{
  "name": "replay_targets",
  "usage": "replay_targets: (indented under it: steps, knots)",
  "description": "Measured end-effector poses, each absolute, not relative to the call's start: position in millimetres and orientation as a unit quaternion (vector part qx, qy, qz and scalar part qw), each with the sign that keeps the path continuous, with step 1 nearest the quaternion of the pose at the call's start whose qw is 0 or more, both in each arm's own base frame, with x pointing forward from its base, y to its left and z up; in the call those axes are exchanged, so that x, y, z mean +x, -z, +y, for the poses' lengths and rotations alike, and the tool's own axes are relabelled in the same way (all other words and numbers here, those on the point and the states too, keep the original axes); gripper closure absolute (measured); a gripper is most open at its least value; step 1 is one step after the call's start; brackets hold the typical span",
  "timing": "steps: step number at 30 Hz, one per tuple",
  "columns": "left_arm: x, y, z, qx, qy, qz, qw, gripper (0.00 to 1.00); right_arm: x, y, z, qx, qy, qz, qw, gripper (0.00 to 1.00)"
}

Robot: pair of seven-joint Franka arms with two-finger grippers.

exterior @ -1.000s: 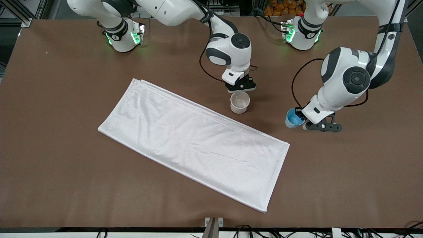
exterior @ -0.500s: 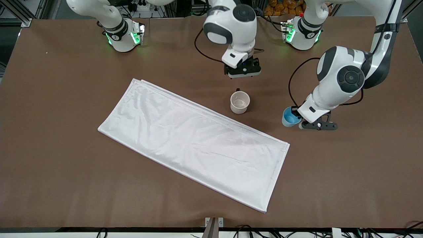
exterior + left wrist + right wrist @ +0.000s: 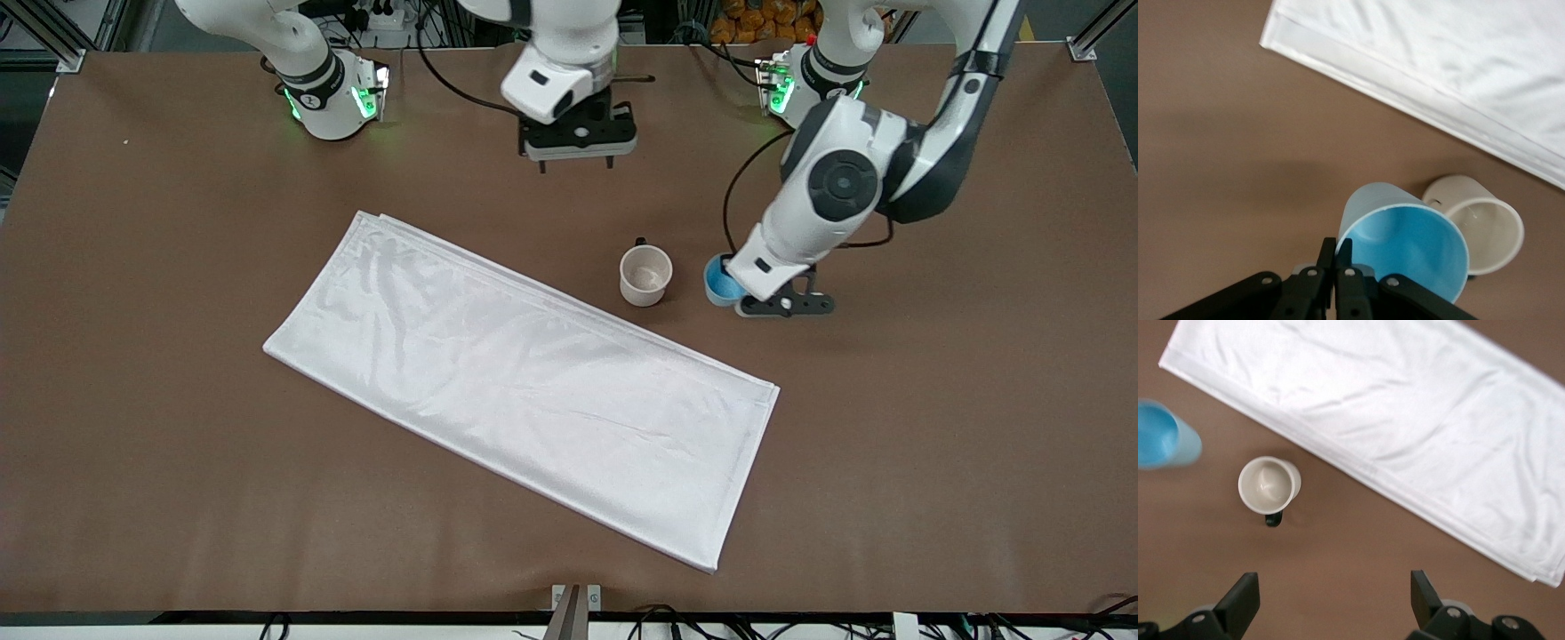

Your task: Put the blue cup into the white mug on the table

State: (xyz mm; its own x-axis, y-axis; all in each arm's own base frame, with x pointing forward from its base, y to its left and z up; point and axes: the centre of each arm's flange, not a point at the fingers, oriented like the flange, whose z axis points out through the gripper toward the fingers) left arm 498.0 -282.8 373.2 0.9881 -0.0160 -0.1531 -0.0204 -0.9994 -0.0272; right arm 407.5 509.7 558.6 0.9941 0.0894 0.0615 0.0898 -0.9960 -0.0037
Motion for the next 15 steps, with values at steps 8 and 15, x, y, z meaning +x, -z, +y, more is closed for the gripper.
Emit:
replay_targets:
  steps: [8,15]
  knots:
    - [467,-371,-325,-0.996,-0.084,0.005,0.019,0.96,459,-625,415,-0.996,0.076,-0.042,0.008,0.00]
    - [449,-357,-352,-0.995,-0.096,0.008,0.019,0.96,485,-648,347,-0.995,0.097,-0.022,-0.006,0.00]
